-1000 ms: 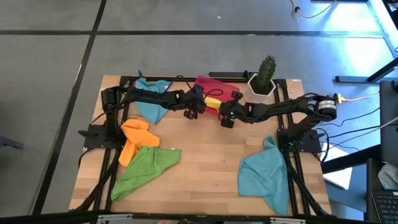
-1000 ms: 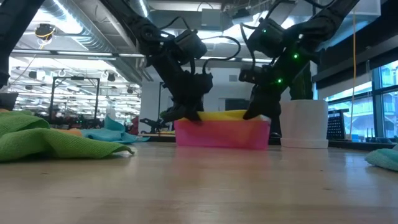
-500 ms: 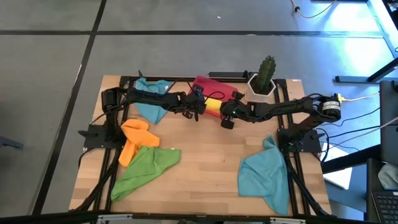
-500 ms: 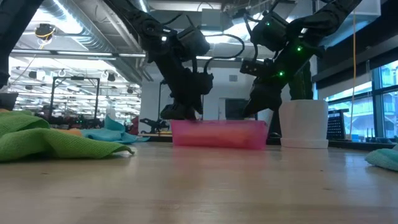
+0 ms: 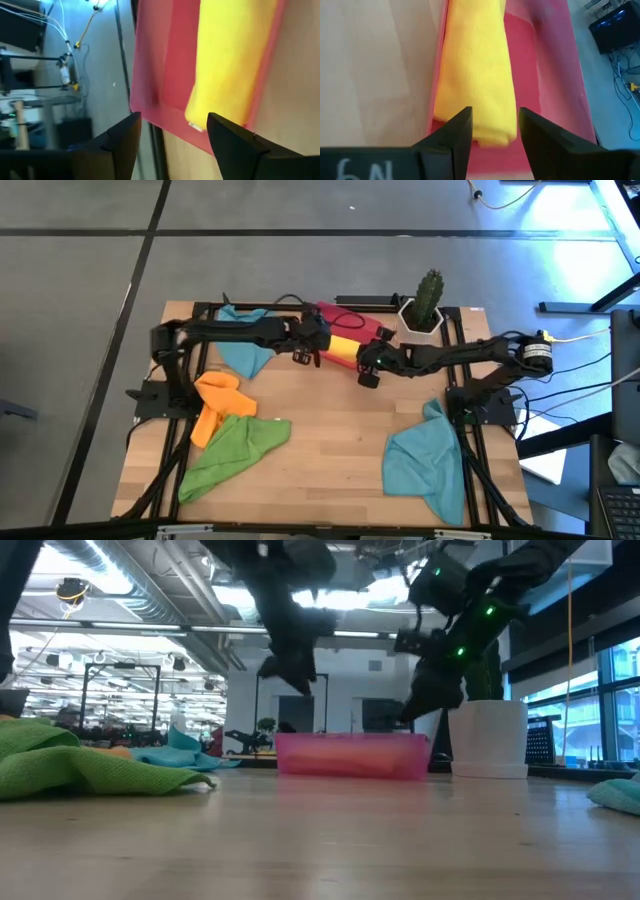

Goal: Roll microfiber towels into tight, uniform cylinder then place into a basket
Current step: Adjust the red bin

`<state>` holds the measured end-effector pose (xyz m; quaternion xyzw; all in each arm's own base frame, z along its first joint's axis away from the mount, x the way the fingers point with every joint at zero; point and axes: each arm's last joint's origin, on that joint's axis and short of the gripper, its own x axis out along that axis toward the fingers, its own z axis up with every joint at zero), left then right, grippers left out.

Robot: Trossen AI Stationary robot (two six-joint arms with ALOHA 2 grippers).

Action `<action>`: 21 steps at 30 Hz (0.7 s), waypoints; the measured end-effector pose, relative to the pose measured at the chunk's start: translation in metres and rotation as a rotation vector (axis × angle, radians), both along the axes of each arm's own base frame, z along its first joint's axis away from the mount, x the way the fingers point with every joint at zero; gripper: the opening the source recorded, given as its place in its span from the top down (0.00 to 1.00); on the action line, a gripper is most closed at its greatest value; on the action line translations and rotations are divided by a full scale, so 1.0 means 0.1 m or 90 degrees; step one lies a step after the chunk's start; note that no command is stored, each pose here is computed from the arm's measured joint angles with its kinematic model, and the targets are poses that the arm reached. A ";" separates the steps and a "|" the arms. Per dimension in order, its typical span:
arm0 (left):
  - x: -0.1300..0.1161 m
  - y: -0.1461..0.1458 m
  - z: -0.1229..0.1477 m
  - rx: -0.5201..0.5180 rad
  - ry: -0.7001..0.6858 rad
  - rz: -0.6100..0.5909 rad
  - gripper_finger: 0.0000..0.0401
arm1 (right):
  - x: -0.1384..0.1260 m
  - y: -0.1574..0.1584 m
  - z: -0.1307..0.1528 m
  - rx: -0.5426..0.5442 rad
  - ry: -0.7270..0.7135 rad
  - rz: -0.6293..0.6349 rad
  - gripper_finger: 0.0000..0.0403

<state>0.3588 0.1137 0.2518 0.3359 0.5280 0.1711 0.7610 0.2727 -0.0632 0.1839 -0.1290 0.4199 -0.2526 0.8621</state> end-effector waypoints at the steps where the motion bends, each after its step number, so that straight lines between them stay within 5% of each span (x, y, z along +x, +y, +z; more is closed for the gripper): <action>1: -0.07 -0.02 0.05 -0.012 -0.019 0.001 0.47 | -0.02 0.03 0.05 0.000 -0.011 -0.001 0.61; 7: -0.49 -0.15 0.32 -0.069 -0.213 0.018 0.48 | -0.21 0.30 0.45 -0.004 -0.102 0.010 0.63; 11: -0.75 -0.37 0.27 -0.176 -0.372 -0.016 0.48 | -0.27 0.53 0.66 0.047 -0.217 0.068 0.65; 21: -1.10 -0.95 -0.23 -0.287 -0.651 -0.150 0.48 | -0.29 1.02 0.41 0.055 -0.400 0.251 0.73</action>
